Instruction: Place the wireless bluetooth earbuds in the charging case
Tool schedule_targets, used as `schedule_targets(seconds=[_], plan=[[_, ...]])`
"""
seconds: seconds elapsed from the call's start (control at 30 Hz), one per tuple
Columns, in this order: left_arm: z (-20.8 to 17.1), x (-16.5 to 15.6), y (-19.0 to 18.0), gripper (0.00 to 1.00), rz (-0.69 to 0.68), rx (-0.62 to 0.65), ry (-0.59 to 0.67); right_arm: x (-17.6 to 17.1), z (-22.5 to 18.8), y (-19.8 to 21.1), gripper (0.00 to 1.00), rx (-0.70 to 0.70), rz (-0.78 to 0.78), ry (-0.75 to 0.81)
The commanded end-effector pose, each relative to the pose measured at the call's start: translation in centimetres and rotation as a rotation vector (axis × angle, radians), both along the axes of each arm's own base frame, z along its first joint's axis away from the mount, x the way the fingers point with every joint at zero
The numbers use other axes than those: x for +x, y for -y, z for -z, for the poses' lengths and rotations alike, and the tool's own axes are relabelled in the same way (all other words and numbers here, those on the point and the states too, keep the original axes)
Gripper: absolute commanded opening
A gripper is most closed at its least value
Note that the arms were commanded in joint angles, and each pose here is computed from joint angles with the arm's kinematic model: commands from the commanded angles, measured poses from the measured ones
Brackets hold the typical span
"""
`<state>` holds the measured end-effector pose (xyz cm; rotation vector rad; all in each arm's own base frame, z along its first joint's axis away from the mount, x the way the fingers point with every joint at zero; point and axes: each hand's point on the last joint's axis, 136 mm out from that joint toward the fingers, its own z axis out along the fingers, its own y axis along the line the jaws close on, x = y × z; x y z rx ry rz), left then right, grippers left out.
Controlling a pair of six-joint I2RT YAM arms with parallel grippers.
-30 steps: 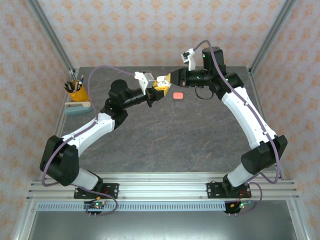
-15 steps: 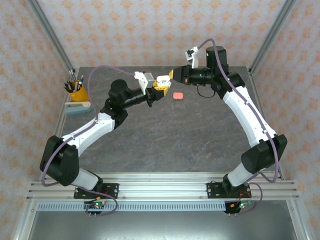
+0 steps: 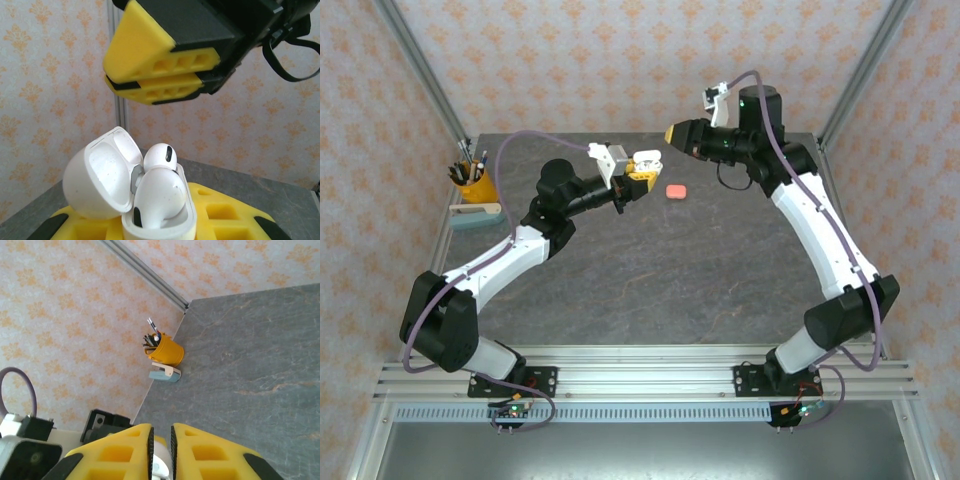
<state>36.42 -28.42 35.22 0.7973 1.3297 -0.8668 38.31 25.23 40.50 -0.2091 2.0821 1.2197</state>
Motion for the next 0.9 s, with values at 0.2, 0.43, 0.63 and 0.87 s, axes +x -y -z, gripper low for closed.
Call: schedule_targets(seconds=[0.2, 0.43, 0.63, 0.87], plan=[[0.5, -0.3, 1.0, 0.00, 0.065, 0.016, 0.003, 3.4, 3.4, -3.1, 0.19, -0.105, -0.046, -0.154], [1.2, 0.7, 1.0, 0.00, 0.031, 0.033, -0.028, 1.2, 5.4, -5.9, 0.16, -0.196, -0.177, -0.220], [1.8, 2.5, 0.4, 0.00, -0.044, 0.044, -0.064, -2.0, 5.7, -3.9, 0.14, -0.244, -0.142, -0.198], [2.6, 3.3, 0.4, 0.00, -0.056, 0.028, -0.100, -0.9, 6.1, 2.8, 0.13, -0.233, 0.204, -0.180]])
